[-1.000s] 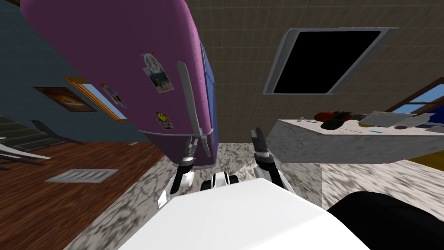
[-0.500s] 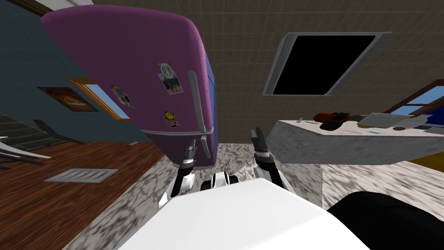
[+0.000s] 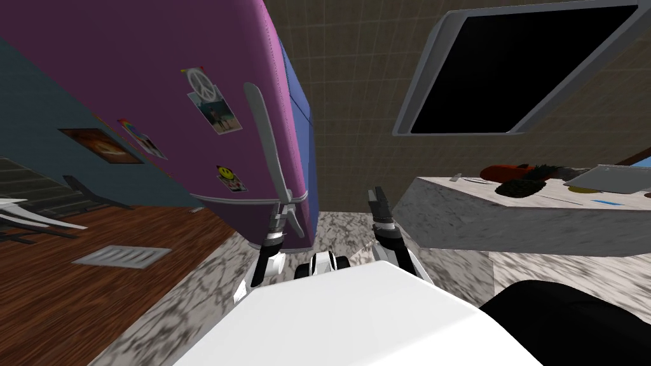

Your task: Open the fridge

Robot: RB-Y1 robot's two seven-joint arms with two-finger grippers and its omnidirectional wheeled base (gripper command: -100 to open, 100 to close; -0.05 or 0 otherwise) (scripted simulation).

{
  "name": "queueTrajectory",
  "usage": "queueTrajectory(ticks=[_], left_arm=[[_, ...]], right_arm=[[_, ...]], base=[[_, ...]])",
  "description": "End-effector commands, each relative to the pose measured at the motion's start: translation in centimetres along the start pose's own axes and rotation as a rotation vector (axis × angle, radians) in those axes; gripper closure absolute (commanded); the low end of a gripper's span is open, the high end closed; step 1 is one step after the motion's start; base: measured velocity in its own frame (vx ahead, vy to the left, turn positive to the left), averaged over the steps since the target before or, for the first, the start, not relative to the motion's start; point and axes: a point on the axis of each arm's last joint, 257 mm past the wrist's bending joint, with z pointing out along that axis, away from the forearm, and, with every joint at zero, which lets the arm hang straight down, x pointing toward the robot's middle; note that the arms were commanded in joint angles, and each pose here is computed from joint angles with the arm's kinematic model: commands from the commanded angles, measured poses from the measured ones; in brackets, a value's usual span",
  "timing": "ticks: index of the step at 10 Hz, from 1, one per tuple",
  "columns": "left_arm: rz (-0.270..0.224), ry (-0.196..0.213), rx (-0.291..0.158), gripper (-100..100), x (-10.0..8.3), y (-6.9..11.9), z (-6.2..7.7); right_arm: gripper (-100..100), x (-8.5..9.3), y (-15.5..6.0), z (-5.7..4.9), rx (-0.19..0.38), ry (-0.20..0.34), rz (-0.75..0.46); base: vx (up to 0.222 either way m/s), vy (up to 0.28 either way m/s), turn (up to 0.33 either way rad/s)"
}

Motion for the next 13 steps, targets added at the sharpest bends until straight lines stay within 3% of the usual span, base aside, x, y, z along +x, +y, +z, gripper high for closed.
queueTrajectory(ticks=[1,3,4,5,7,8,12,13], left_arm=[[0.002,0.002,0.0,-100,-0.1,-0.6,1.2],[0.003,0.004,0.0,-100,-0.2,-1.1,2.2],[0.003,0.004,0.002,-100,-0.2,-1.0,1.9],[0.002,0.002,0.0,100,-0.1,-0.6,1.2],[0.0,0.0,0.0,100,0.0,-0.1,0.2],[0.001,0.001,-0.003,100,0.0,-0.2,0.6],[-0.061,0.092,0.012,100,1.9,-1.5,0.5],[-0.061,0.092,0.012,100,1.9,-1.5,0.5]], right_arm=[[0,0.0,0.0,0.0,0.0,0.0,0.0],[0,0.0,0.0,0.0,0.0,0.0,0.0],[0,0.0,0.0,0.0,0.0,0.0,0.0],[0,0.0,0.0,0.0,0.0,0.0,0.0],[0,0.0,0.0,0.0,0.0,0.0,0.0],[0,0.0,0.0,0.0,0.0,0.0,0.0],[0,0.0,0.0,0.0,0.0,0.0,0.0],[0,0.0,0.0,0.0,0.0,0.0,0.0]], base=[[0.028,-0.014,0.009],[0.02,-0.007,0.004],[0.008,-0.003,0.001],[-0.012,0.008,-0.007],[-0.026,0.017,-0.006],[-0.016,0.008,-0.004],[-0.209,0.223,-0.123],[-0.214,0.185,-0.062]])
